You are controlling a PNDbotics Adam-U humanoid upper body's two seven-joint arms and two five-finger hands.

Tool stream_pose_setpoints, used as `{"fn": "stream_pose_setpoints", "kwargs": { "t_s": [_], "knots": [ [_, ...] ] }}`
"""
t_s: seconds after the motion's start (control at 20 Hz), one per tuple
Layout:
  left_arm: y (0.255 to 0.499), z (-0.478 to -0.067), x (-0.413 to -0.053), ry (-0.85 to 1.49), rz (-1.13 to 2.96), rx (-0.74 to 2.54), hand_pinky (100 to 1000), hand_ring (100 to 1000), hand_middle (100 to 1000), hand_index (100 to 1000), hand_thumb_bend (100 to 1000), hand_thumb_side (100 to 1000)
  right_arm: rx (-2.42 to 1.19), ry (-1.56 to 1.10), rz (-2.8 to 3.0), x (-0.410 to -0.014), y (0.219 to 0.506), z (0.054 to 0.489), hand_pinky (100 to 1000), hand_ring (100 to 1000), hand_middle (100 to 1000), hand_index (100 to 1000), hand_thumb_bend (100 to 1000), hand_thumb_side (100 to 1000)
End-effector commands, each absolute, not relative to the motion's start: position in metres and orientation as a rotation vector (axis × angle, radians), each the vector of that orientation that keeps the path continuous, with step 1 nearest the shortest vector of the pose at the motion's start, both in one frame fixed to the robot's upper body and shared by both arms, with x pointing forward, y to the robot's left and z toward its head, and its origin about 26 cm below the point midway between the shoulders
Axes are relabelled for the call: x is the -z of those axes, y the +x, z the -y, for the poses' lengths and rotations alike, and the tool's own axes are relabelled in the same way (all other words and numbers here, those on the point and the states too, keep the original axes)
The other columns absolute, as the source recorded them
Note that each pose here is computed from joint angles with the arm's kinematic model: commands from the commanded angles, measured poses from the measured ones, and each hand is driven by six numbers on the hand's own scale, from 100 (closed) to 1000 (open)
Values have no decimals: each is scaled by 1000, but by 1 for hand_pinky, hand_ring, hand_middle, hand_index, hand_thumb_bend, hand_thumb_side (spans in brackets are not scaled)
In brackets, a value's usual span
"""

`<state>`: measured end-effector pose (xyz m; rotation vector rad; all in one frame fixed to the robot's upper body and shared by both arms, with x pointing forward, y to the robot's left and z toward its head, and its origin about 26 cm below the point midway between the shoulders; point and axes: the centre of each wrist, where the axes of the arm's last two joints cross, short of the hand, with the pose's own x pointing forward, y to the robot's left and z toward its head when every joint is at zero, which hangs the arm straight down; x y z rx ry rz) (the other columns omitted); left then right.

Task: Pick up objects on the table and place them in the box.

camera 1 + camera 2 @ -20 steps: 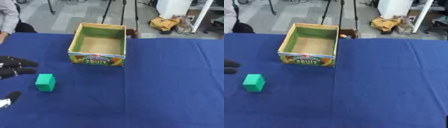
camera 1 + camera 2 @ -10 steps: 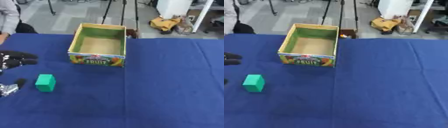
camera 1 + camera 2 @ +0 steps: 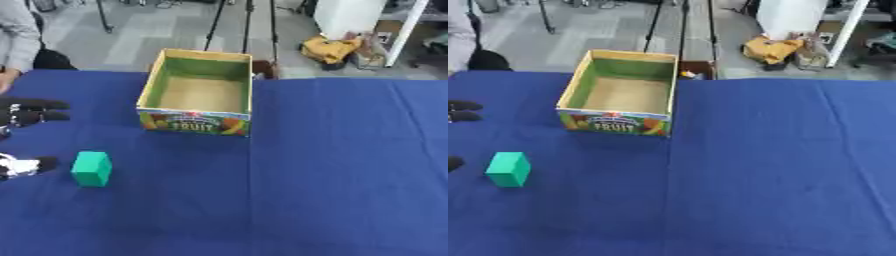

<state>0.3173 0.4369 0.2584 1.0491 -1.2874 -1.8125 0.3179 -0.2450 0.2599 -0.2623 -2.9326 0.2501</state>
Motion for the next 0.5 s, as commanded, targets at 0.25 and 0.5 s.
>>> {"fn": "stream_pose_setpoints", "kwargs": {
  "t_s": [0.25, 0.5],
  "knots": [
    [323, -448, -271, 1033, 1206, 1862, 961, 1000, 1000, 1000, 541, 1000, -259, -265, 2956, -267, 314, 245, 838, 905, 587, 856, 100, 1000],
    [329, -448, -271, 985, 1198, 1885, 954, 995, 1000, 1000, 518, 1000, -253, -264, 2952, -267, 314, 245, 839, 906, 583, 856, 100, 1000]
  ]
}}
